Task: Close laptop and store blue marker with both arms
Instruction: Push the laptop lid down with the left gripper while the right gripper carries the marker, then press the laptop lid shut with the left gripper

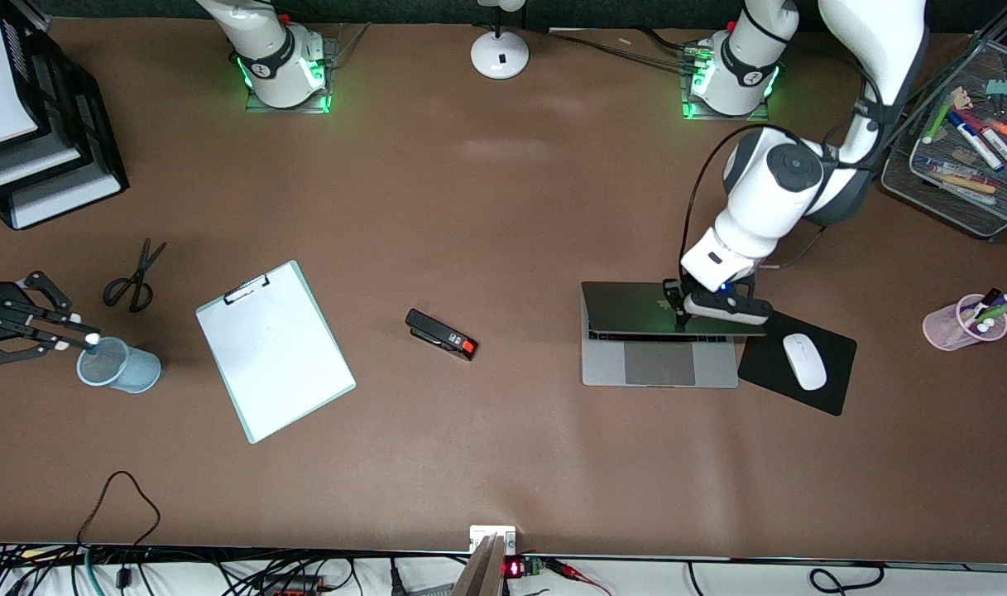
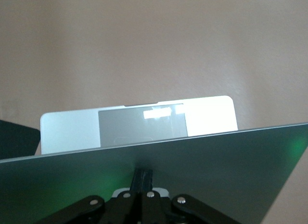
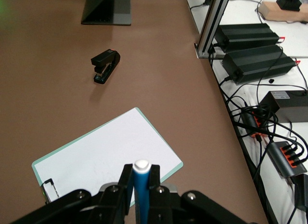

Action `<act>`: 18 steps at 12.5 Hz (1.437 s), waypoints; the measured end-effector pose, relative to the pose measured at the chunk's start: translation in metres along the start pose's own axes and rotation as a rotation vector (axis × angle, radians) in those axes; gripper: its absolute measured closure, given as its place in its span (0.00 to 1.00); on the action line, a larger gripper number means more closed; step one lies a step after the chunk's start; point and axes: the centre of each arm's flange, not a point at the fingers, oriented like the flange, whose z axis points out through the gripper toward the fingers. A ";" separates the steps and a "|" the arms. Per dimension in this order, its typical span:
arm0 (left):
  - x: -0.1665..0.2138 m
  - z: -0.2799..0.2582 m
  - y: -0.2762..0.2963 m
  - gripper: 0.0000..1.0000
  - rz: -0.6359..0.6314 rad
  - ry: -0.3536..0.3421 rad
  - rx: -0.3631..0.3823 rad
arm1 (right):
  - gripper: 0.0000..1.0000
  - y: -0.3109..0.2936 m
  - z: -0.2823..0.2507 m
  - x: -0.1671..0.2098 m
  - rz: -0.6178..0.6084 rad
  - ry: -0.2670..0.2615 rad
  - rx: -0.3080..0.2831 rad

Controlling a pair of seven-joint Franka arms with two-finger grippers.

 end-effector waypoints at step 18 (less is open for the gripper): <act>0.026 0.104 -0.023 0.99 -0.013 0.062 -0.053 | 0.83 -0.025 0.007 -0.143 -0.041 0.077 -0.014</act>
